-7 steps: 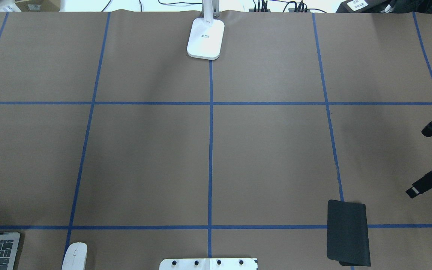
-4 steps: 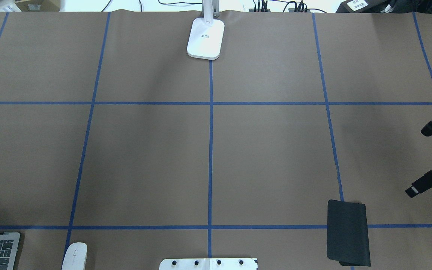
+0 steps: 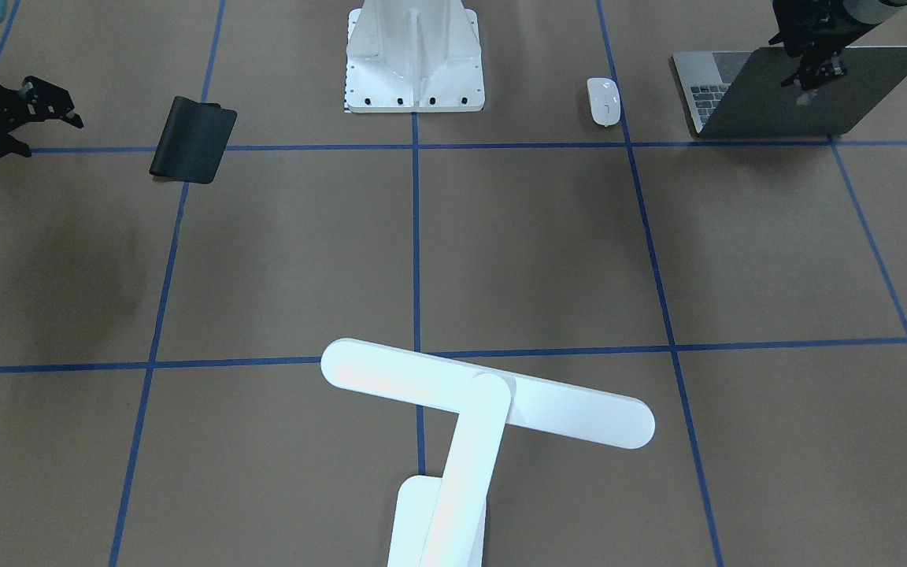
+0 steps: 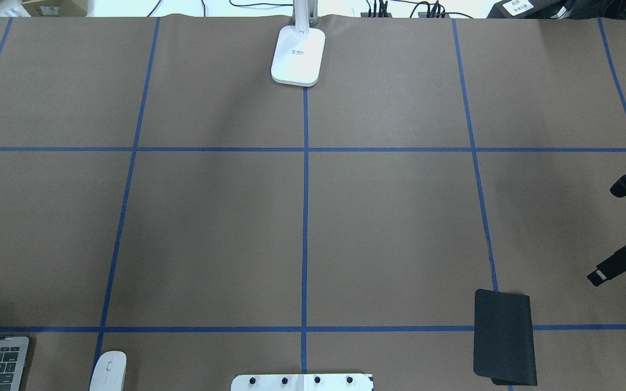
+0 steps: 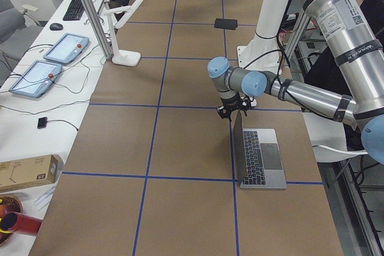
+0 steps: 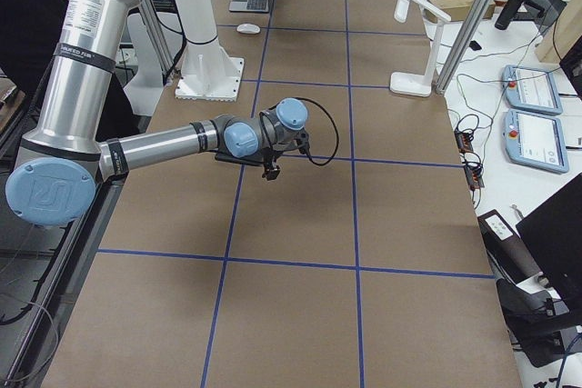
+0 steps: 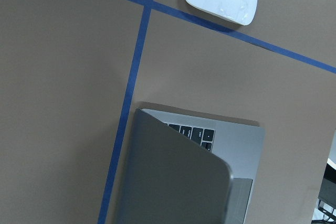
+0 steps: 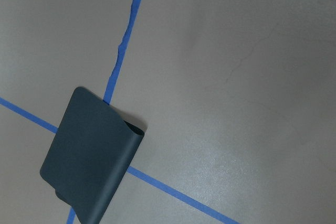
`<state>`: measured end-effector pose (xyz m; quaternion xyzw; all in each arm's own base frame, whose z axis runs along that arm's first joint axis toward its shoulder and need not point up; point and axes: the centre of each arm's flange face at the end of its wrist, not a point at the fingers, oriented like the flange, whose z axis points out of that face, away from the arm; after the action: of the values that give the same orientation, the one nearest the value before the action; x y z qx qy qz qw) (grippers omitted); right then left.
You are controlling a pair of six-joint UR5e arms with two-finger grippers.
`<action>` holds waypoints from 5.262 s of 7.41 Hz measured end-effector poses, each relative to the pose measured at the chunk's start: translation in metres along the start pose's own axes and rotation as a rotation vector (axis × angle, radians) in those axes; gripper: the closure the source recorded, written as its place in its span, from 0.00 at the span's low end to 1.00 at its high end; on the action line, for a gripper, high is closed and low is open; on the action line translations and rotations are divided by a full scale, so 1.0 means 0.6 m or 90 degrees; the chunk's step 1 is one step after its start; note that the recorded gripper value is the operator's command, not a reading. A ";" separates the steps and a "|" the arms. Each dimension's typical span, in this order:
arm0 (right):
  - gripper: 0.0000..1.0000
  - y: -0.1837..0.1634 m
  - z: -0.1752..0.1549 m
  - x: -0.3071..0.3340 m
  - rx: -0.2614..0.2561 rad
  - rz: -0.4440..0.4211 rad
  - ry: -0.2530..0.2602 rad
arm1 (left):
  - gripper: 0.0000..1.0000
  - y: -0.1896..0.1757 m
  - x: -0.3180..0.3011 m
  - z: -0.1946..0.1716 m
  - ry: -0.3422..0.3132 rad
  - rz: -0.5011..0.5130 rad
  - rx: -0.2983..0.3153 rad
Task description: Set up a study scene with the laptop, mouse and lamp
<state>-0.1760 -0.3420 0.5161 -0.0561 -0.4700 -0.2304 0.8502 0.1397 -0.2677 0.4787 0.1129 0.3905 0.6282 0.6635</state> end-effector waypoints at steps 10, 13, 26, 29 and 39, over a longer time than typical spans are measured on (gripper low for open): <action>0.00 0.000 0.000 -0.001 0.000 -0.003 0.000 | 0.84 -0.003 0.001 -0.017 -0.021 0.013 0.017; 0.00 0.000 0.001 -0.003 -0.001 -0.005 -0.001 | 0.90 0.004 -0.002 -0.025 -0.031 0.023 0.021; 0.00 -0.007 0.005 -0.003 -0.003 -0.007 -0.002 | 0.95 -0.004 0.007 -0.072 -0.080 0.043 0.038; 0.00 -0.029 0.014 0.005 -0.004 -0.008 -0.003 | 0.96 -0.006 0.014 -0.086 -0.090 0.046 0.043; 0.00 -0.034 -0.006 -0.026 0.010 -0.032 -0.020 | 0.99 0.012 0.029 -0.138 -0.129 0.064 0.048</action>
<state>-0.1895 -0.3557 0.4988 -0.0415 -0.4866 -0.2470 0.8369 0.0780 -0.2786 0.4212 0.2202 0.3389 0.6311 0.6622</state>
